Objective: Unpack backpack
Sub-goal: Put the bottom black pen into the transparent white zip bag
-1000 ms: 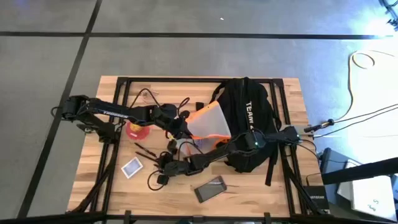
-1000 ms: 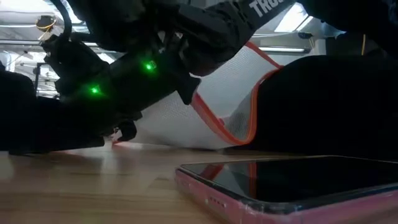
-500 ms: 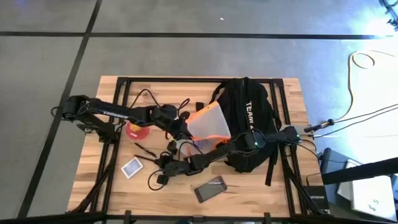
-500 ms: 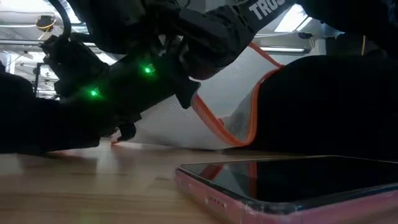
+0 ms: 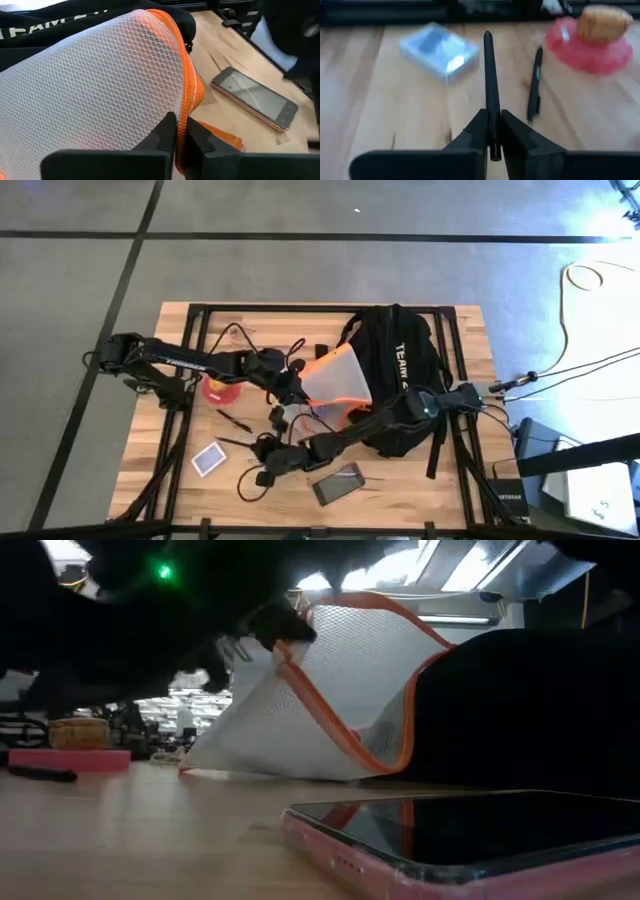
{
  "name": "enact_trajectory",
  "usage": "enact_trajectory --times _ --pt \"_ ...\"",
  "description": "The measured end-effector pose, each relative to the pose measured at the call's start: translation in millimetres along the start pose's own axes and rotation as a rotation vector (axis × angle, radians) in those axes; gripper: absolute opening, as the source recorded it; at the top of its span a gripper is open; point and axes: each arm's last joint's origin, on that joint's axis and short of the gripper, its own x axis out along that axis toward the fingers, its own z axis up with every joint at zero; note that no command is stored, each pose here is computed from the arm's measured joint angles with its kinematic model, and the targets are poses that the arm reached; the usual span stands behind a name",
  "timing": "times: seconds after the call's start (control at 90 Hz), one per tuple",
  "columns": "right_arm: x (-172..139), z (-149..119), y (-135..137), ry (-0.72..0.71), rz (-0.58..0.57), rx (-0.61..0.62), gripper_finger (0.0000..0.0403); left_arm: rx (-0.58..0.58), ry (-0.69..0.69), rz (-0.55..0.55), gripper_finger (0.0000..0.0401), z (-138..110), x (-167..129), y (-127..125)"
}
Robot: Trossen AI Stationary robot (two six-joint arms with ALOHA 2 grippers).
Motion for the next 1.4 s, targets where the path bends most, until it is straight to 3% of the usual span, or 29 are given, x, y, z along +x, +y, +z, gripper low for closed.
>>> enact_trajectory --times 0.144,0.333,0.578,0.811,0.922,1.067,1.4 --pt "-33 8 7 0.114 -0.054 -0.027 0.0015 0.0 -0.001 0.001 0.0 0 0 0" --pt "-93 21 21 0.24 -0.099 0.037 0.0015 0.002 0.001 0.001 0.0 0 0 0" --pt "-191 43 50 0.249 -0.052 0.153 0.0015 0.009 0.001 0.002 0.0 0 0 0" --pt "-265 25 42 0.289 -0.318 0.185 0.0015 0.024 -0.003 0.003 0.0 0 0 0" --pt "-272 15 33 0.309 -0.44 0.183 0.0014 0.02 -0.003 0.003 0.0 0 0 0" --pt "-268 9 24 0.332 -0.508 0.167 0.0014 0.015 -0.002 0.002 0.0 0 0 0" --pt "-207 3 -26 0.462 -0.635 0.19 0.0018 0.016 -0.007 0.003 0.0 1 0 0"
